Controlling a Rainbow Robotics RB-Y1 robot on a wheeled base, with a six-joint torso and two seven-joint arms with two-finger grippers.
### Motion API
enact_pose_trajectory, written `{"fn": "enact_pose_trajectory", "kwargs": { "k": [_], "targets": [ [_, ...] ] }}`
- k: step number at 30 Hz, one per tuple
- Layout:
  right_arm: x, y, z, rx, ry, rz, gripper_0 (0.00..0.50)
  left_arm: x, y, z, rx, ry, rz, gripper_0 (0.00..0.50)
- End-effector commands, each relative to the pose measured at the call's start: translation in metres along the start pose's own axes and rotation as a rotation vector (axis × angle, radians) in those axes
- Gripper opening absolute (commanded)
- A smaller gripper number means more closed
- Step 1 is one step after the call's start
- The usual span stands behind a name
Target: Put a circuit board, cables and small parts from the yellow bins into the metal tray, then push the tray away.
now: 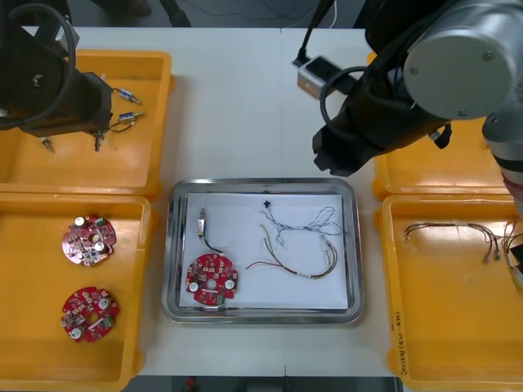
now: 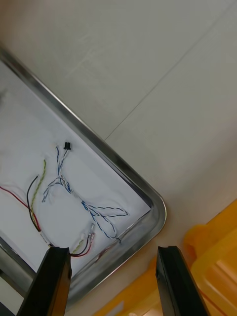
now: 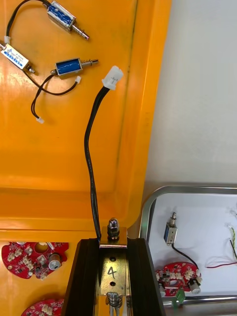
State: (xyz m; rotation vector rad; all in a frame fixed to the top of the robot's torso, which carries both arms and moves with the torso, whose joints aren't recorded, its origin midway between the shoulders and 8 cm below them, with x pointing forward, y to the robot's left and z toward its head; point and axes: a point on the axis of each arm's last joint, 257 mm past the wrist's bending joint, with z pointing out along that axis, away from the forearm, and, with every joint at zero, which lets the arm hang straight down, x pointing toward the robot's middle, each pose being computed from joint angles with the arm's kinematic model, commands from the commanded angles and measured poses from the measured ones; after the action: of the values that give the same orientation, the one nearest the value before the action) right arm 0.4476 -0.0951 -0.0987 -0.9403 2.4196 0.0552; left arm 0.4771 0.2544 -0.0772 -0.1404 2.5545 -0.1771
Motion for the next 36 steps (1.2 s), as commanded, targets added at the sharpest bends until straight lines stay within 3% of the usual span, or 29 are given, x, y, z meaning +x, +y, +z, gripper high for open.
{"fn": "enact_pose_trajectory", "kwargs": {
  "k": [1, 6, 15, 17, 21, 26, 36],
  "targets": [
    [-0.015, -0.03, -0.04, 0.019, -0.096, 0.168, 0.5, 0.012, -0.017, 0.003, 0.025, 0.013, -0.033, 0.0],
    [0.016, -0.084, -0.056, 0.094, -0.111, 0.412, 0.5, 0.016, -0.029, 0.009, 0.006, 0.013, -0.009, 0.0],
    [0.071, -0.145, -0.074, 0.177, -0.098, 0.613, 0.5, 0.027, -0.066, 0.016, 0.026, 0.035, -0.018, 0.0],
    [0.096, -0.162, -0.078, 0.196, -0.084, 0.673, 0.5, 0.033, -0.081, 0.019, 0.028, 0.042, -0.019, 0.0],
    [0.127, -0.175, -0.084, 0.202, -0.062, 0.728, 0.5, 0.043, -0.097, 0.024, 0.03, 0.06, -0.022, 0.0],
    [0.167, -0.186, -0.086, 0.214, -0.02, 0.793, 0.5, 0.056, -0.114, 0.032, 0.006, 0.071, -0.006, 0.0],
    [0.218, -0.195, -0.083, 0.245, 0.039, 0.876, 0.5, 0.079, -0.145, 0.044, -0.004, 0.079, 0.062, 0.0]
  ]
}}
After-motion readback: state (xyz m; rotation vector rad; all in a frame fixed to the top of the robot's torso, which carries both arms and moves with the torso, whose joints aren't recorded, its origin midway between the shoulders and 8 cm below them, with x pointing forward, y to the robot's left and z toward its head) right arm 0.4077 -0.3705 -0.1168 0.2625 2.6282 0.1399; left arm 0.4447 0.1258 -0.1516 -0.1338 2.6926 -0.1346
